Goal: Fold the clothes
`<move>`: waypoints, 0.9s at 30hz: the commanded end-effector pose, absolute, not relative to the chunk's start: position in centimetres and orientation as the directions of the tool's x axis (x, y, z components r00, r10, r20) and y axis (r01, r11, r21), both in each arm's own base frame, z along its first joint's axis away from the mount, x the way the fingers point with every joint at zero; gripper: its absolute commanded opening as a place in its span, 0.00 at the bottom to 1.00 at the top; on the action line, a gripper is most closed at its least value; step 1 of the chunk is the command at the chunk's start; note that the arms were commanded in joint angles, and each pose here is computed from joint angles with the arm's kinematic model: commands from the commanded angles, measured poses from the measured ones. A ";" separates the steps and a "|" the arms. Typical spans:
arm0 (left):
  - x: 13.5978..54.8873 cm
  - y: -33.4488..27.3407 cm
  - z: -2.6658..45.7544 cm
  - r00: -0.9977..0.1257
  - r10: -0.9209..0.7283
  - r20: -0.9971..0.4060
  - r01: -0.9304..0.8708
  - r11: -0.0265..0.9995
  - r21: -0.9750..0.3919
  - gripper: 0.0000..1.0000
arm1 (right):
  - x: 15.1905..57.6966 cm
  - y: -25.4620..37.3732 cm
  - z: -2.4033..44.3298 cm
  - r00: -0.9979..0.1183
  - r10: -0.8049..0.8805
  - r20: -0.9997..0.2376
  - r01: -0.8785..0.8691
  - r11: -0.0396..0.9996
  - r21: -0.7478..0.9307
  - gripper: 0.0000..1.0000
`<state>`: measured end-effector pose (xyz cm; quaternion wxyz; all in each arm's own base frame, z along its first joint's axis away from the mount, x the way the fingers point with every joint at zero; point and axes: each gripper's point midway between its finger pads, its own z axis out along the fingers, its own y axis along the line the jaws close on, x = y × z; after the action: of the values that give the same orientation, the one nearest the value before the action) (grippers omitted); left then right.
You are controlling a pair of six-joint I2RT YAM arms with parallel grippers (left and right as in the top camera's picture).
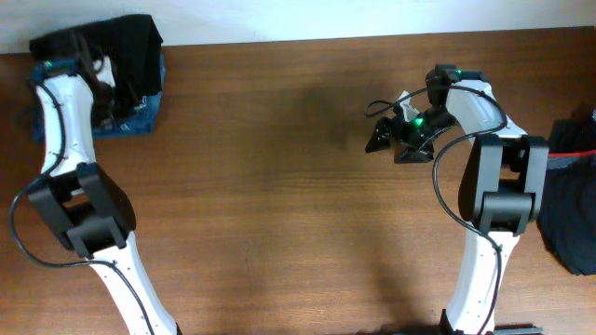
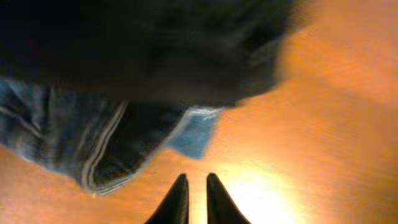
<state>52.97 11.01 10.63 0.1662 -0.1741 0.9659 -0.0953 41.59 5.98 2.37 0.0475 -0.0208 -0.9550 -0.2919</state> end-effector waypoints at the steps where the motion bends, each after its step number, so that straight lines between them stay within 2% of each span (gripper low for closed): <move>1: 54.6 8.2 16.2 -0.862 -0.352 -0.366 -0.198 0.897 -0.395 0.49 | 41.2 5.0 1.5 -0.994 0.000 0.105 0.053 0.865 0.499 0.99; 2: 54.8 7.7 17.3 -0.857 -0.348 -0.379 -0.173 0.888 -0.426 0.61 | 41.3 4.9 1.7 -0.994 0.009 0.109 0.063 0.863 0.502 0.99; 3: 54.9 6.5 19.1 -0.853 -0.343 -0.393 -0.125 0.866 -0.484 0.94 | 41.2 4.8 2.0 -0.993 0.018 0.119 0.076 0.862 0.502 0.99; 4: 54.8 5.9 19.8 -0.854 -0.341 -0.392 -0.104 0.851 -0.515 0.99 | 41.2 4.7 2.2 -0.991 0.030 0.127 0.090 0.862 0.499 0.99; 7: 54.4 3.8 22.0 -0.861 -0.321 -0.395 -0.021 0.798 -0.602 0.99 | 41.3 4.4 3.9 -0.991 0.040 0.130 0.100 0.861 0.499 0.99; 9: 53.5 1.6 23.9 -0.858 -0.200 -0.473 0.175 0.752 -0.636 0.99 | 41.3 3.6 6.4 -0.991 0.051 0.127 0.107 0.869 0.484 0.99; 10: 53.2 1.2 24.2 -0.858 -0.176 -0.483 0.209 0.739 -0.641 0.99 | 41.1 3.1 7.5 -0.991 0.057 0.122 0.108 0.877 0.468 0.99; 18: 50.7 0.5 23.6 -0.874 -0.056 -0.482 0.288 0.739 -0.609 0.99 | 38.7 2.4 15.2 -0.997 0.065 0.032 0.073 0.905 0.419 0.99; 23: 50.1 -0.5 23.9 -0.879 -0.031 -0.475 0.304 0.732 -0.610 0.99 | 35.3 -1.5 19.8 -0.982 0.186 -0.022 0.179 0.968 0.175 0.99; 27: 49.9 -2.2 24.0 -0.878 0.012 -0.478 0.329 0.741 -0.585 0.99 | 32.4 -3.3 24.6 -0.960 0.240 -0.148 0.233 0.970 0.064 0.99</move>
<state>50.28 -0.27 21.63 0.2039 0.0508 0.9101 -0.3572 34.07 -0.96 20.83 -0.0203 -0.0841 -0.9915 -0.0970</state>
